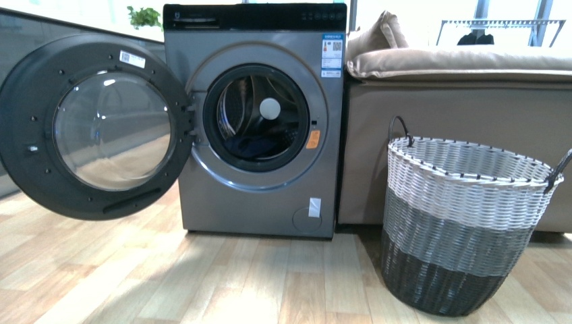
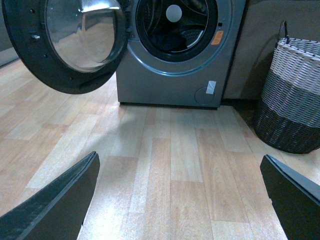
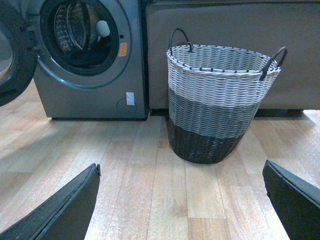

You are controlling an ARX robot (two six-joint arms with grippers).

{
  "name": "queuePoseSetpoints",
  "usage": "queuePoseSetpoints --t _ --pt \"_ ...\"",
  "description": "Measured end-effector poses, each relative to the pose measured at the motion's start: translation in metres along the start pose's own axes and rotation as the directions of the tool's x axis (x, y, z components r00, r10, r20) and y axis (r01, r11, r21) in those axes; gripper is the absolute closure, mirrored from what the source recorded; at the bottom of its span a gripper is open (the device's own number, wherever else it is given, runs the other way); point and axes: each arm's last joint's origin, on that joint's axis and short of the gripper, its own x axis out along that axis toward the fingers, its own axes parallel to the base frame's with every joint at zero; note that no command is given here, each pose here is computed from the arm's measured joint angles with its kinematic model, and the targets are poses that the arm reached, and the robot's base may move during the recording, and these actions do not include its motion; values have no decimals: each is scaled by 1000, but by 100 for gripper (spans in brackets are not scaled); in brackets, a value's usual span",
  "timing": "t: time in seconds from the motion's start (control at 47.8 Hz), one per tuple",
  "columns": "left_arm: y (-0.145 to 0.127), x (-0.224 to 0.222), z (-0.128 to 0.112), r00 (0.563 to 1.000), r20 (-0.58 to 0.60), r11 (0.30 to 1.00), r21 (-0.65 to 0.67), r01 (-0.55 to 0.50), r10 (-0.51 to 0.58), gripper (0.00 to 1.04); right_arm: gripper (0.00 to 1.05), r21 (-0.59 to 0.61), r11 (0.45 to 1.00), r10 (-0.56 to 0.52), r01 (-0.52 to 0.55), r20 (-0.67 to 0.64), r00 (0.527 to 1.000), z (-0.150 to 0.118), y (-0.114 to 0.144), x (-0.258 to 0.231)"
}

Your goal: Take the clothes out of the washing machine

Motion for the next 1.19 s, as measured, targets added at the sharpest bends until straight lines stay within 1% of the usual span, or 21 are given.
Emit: queuePoseSetpoints --t 1.194 --pt "0 0 0 1000 0 1000 0 1 -1 7 7 0 1000 1 -1 1 1000 0 0 0"
